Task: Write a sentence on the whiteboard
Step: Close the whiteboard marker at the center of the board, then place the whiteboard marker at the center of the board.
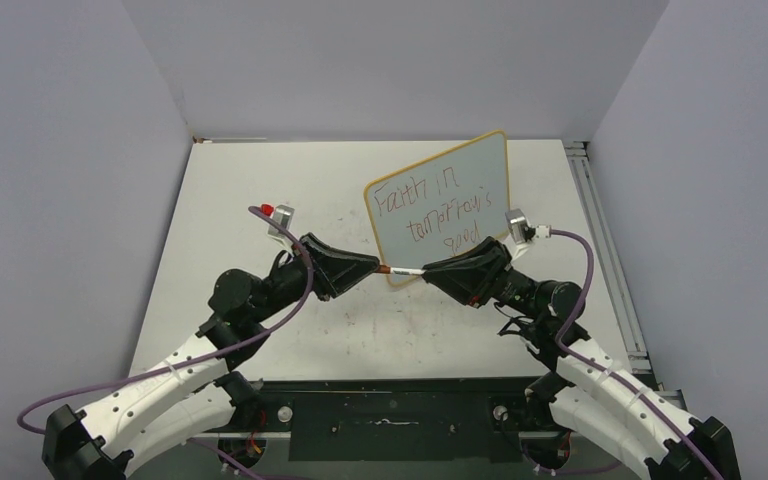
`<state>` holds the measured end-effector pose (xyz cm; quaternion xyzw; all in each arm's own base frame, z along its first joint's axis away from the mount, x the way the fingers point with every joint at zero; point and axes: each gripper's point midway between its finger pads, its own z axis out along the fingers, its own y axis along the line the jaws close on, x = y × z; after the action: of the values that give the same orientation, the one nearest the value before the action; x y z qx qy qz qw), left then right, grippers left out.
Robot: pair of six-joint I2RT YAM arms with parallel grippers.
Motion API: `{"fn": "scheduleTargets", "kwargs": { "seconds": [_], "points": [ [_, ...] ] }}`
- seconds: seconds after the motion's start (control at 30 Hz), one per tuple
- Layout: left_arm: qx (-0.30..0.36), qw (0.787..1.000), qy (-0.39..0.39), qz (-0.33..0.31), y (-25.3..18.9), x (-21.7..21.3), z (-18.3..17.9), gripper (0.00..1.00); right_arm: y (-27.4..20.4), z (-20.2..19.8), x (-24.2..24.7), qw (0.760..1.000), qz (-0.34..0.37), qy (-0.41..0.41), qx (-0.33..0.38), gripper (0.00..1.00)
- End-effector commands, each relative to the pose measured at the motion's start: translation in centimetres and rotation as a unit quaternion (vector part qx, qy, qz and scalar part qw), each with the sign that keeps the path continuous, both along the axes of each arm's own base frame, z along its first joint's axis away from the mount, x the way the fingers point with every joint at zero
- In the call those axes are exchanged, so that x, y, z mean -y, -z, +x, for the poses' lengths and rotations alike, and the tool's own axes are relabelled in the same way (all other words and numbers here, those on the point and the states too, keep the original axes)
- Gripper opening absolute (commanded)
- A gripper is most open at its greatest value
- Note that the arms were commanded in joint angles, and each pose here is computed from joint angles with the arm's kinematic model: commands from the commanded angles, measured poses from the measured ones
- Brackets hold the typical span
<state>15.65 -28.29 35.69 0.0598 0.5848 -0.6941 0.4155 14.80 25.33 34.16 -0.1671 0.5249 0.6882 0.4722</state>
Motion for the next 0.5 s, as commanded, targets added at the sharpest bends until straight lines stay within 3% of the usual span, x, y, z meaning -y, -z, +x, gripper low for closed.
{"fn": "scheduleTargets", "kwargs": {
  "seconds": [0.0, 0.03, 0.07, 0.2, 0.23, 0.33, 0.47],
  "points": [
    [0.001, 0.995, 0.080, 0.063, 2.6, 2.3, -3.2, 0.00, 1.9, 0.1, -1.5, 0.999, -0.038, -0.007, -0.019, 0.05],
    [-0.001, 0.995, 0.059, 0.079, 3.1, 1.8, -2.4, 0.00, 2.6, 0.5, -1.4, 0.998, -0.051, 0.008, -0.028, 0.05],
    [-0.003, 0.994, 0.040, 0.098, 3.8, 1.2, -1.7, 0.08, 3.4, 1.0, -1.2, 0.997, -0.070, 0.026, -0.037, 0.05],
    [0.010, 0.984, -0.044, 0.173, 5.1, -2.4, 1.4, 0.63, 8.0, 3.9, 0.6, 0.973, -0.173, 0.131, -0.080, 0.05],
    [0.011, 0.978, -0.064, 0.196, 5.5, -3.4, 2.1, 0.71, 9.3, 4.4, 1.3, 0.963, -0.200, 0.154, -0.090, 0.05],
    [0.013, 0.957, -0.119, 0.263, 6.5, -6.6, 4.0, 0.83, 13.3, 4.7, 2.4, 0.940, -0.269, 0.176, -0.115, 0.05],
    [0.005, 0.929, -0.182, 0.321, 7.5, -10.2, 6.4, 0.89, 18.4, 4.1, 2.8, 0.921, -0.320, 0.162, -0.151, 0.07]
  ]
}}
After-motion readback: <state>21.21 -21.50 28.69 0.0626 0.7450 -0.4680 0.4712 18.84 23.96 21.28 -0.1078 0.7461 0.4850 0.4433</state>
